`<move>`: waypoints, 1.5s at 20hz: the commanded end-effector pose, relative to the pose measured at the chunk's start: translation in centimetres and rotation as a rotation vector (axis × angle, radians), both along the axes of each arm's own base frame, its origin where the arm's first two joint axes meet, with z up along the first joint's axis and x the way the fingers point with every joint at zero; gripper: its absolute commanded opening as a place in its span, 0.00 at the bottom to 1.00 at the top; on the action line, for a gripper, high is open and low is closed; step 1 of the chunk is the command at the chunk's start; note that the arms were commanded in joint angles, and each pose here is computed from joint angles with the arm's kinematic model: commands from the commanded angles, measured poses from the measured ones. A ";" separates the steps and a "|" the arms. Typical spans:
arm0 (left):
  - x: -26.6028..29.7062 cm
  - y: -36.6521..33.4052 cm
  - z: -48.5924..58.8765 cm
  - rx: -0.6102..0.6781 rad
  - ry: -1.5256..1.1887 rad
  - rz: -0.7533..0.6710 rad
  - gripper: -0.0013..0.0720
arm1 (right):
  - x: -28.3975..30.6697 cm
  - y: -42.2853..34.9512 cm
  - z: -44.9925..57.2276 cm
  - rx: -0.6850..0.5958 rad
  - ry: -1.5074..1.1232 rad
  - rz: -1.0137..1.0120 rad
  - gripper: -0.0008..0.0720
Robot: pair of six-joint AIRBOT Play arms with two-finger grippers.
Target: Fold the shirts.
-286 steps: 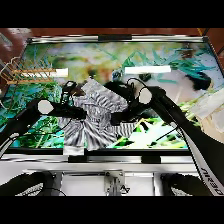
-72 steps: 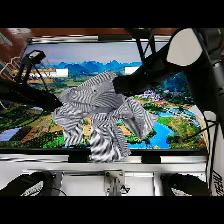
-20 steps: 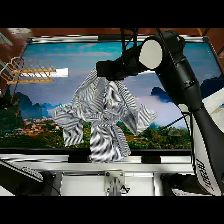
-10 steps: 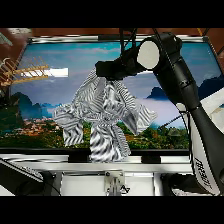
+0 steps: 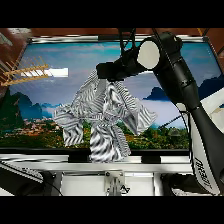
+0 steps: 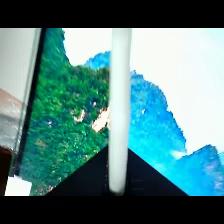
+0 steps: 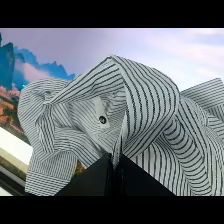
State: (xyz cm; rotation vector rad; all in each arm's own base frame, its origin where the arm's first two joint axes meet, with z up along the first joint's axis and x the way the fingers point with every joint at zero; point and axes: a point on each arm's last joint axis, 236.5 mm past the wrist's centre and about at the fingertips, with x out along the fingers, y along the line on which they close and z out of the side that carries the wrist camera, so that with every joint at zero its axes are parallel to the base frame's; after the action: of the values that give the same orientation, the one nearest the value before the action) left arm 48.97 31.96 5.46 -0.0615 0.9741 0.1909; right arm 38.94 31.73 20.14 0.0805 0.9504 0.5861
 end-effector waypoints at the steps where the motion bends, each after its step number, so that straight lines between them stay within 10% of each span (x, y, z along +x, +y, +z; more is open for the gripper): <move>1: 0.5 -4.2 7.2 -0.060 -0.128 -0.005 0.09 | 0.2 -0.9 -0.3 -0.024 0.008 -0.009 0.13; 15: -13.4 -41.8 14.7 -0.108 0.028 -0.742 0.09 | 3.6 -8.8 -1.7 -0.192 -0.004 -0.152 0.13; 30: -29.5 -45.1 10.2 0.069 0.361 -0.971 0.09 | 6.3 -14.2 -0.6 -0.349 -0.117 -0.221 0.13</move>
State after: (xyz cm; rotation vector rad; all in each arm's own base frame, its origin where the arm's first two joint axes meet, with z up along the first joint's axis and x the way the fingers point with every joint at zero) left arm 21.19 -13.29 17.89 0.4416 1.1731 -0.6764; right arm 44.89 18.13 18.95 -0.1441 0.9226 0.2158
